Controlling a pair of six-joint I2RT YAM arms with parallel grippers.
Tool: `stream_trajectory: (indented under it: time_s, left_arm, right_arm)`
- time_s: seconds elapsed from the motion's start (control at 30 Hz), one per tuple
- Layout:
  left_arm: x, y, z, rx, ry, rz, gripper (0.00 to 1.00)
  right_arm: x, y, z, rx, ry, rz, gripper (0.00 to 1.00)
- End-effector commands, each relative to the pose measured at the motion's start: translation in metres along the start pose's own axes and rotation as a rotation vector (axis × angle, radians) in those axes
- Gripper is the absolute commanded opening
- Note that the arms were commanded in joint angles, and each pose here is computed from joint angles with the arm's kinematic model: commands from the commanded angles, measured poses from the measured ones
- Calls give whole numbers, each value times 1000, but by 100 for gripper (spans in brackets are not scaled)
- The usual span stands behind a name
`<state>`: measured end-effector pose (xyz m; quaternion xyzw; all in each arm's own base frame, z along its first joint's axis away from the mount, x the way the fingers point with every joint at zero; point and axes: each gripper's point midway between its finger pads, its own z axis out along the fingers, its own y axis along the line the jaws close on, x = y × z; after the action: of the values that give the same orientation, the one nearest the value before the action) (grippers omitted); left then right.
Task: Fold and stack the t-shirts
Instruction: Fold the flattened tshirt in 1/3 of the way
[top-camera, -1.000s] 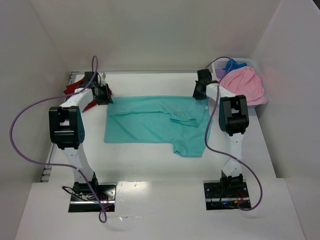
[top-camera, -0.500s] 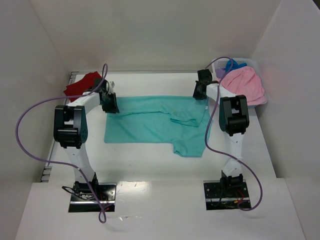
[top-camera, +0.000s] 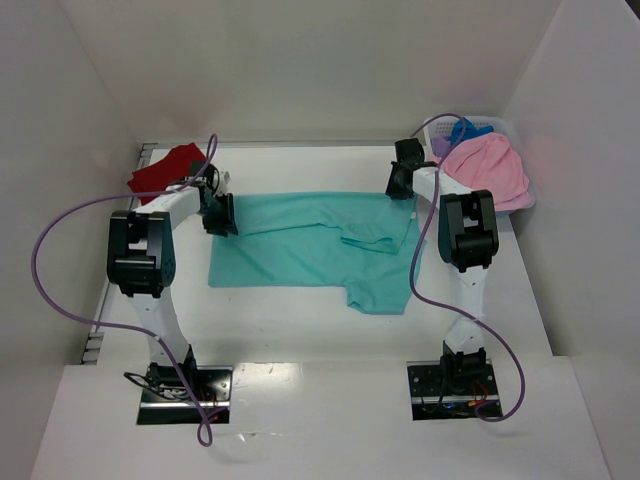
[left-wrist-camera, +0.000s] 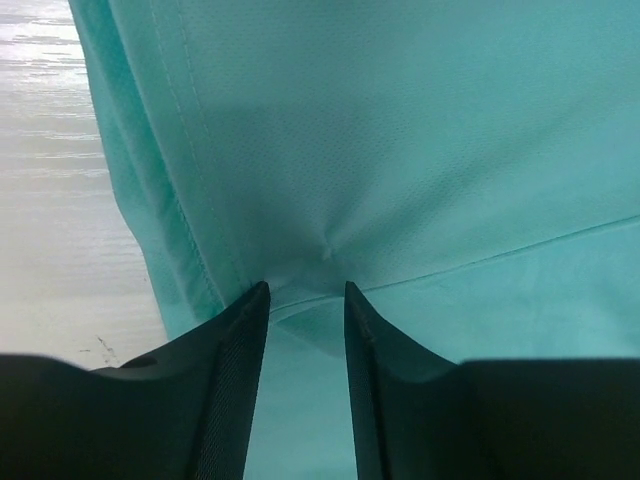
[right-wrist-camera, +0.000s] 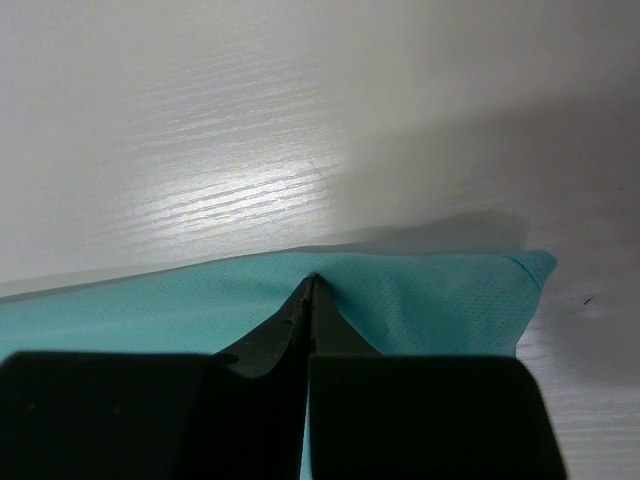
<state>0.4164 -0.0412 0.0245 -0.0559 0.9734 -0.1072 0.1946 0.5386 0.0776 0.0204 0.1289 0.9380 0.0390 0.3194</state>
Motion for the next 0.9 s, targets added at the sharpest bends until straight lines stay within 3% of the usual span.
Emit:
stream_trajectory:
  time_s: [0.0,0.2,0.3,0.47,0.67,0.7,0.83,0.87]
  left_arm:
    - [-23,-1,-30,-32,-53,40,48]
    - [-51,-1,-51,-49,-126,53,53]
    - [-68,-6,-60,-10,-181,47,64]
    - [-100,-27,-65,86,-289,48,70]
    - [-118,-38,-55,152,-339,45,73]
    - [-115,-39,-52,164,-335,47,74]
    - [-127,-44,-56,210,-399,76,77]
    - [-128,-48,-55,241,-409,87,77]
  right_arm:
    - [20,-10,-5,25,68,-12,0]
    - [20,-10,-5,25,68,-12,0]
    - [20,-10,-5,25,68,-12,0]
    - [21,-9,-8,16,71,-12,0]
    - [-12,13,-57,-100,-22,-11,28]
    - [-15,16,-72,-131,-42,-11,42]
    - [-4,23,-97,-203,-33,6,61]
    - [-4,30,-105,-243,-37,18,72]
